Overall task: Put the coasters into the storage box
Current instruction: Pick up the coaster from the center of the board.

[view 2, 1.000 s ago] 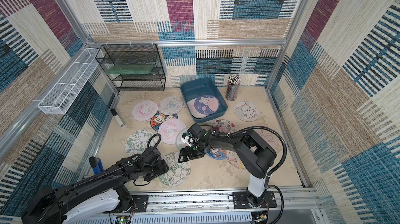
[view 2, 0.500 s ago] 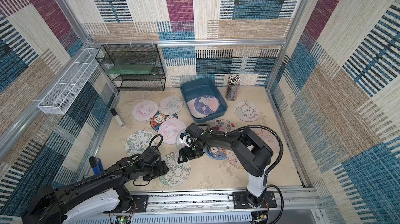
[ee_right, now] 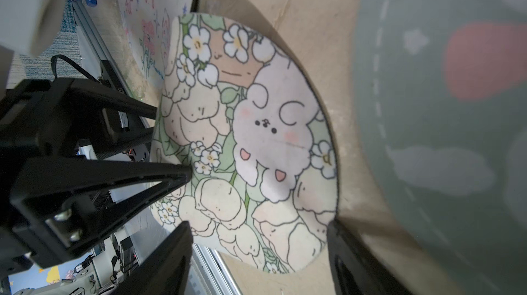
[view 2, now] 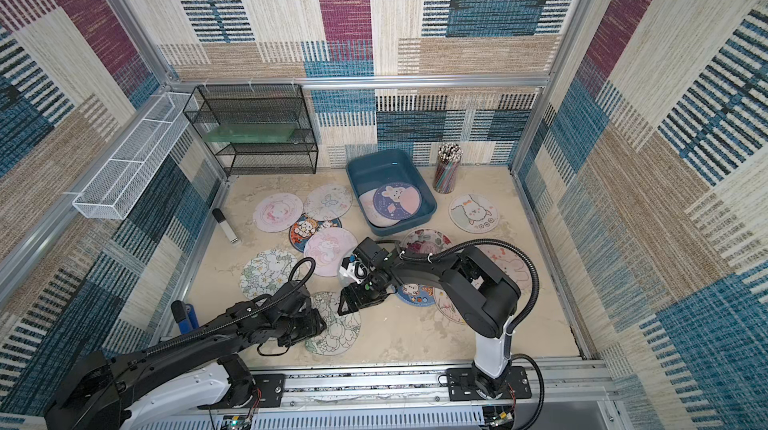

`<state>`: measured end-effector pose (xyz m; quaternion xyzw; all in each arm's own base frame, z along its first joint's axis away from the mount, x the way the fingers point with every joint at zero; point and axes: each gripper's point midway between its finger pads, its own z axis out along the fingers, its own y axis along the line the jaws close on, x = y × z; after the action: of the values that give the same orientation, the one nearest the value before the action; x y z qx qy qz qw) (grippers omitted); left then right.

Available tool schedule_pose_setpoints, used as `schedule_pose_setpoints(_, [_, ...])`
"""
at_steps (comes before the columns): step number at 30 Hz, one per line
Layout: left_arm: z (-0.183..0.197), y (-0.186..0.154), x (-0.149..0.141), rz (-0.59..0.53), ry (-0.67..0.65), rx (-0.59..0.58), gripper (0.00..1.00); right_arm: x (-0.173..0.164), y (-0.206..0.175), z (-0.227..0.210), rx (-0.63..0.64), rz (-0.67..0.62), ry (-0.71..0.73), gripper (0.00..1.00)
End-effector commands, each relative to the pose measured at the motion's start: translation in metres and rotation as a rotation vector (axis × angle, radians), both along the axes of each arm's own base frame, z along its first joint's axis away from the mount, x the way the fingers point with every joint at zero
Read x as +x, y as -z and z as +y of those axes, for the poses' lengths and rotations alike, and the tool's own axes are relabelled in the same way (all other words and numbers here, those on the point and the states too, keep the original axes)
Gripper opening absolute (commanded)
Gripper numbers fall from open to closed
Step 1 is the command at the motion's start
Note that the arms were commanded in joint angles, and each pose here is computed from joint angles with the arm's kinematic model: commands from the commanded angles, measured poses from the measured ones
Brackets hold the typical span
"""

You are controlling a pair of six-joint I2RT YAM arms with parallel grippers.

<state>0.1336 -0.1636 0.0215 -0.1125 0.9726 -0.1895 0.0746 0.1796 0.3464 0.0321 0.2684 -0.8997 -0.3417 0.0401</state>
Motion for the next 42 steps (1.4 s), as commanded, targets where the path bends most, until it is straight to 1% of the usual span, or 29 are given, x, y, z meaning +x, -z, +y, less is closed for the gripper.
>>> schedule_pose_setpoints(1, [0.019, 0.014, -0.027, 0.113, 0.01, 0.067, 0.59, -0.008, 0.03, -0.032, -0.182, 0.027, 0.038, 0.78])
schedule_pose_setpoints(6, [0.016, 0.013, -0.025, 0.111, 0.017, 0.066, 0.51, -0.006, 0.029, -0.032, -0.17, 0.035, 0.045, 0.78])
schedule_pose_setpoints(11, [0.015, 0.008, -0.021, 0.097, 0.021, 0.065, 0.4, -0.001, 0.026, -0.036, -0.159, 0.03, 0.069, 0.8])
schedule_pose_setpoints(14, [0.014, 0.004, -0.02, 0.089, 0.023, 0.065, 0.33, 0.002, 0.025, -0.042, -0.153, 0.038, 0.088, 0.83])
schedule_pose_setpoints(17, [0.012, -0.001, -0.018, 0.082, 0.024, 0.059, 0.2, 0.001, 0.027, -0.048, -0.158, 0.048, 0.098, 0.85])
schedule_pose_setpoints(19, [0.01, -0.005, -0.016, 0.074, 0.026, 0.052, 0.14, -0.001, 0.028, -0.049, -0.16, 0.052, 0.1, 0.86])
schedule_pose_setpoints(23, [0.007, -0.01, -0.013, 0.063, 0.03, 0.04, 0.11, -0.003, 0.029, -0.051, -0.156, 0.059, 0.108, 0.86])
schedule_pose_setpoints(27, [0.001, -0.023, -0.007, 0.042, 0.037, 0.024, 0.03, -0.003, 0.03, -0.053, -0.156, 0.059, 0.127, 0.86])
schedule_pose_setpoints(29, [-0.003, -0.032, -0.003, 0.024, 0.045, 0.014, 0.0, -0.003, 0.03, -0.056, -0.158, 0.061, 0.139, 0.87])
schedule_pose_setpoints(34, [-0.015, -0.065, 0.015, -0.047, 0.075, 0.001, 0.0, -0.001, 0.025, -0.064, -0.136, 0.064, 0.187, 0.88])
schedule_pose_setpoints(42, [-0.044, -0.126, 0.057, -0.187, 0.134, -0.021, 0.0, 0.0, 0.002, -0.077, -0.072, 0.04, 0.265, 0.89])
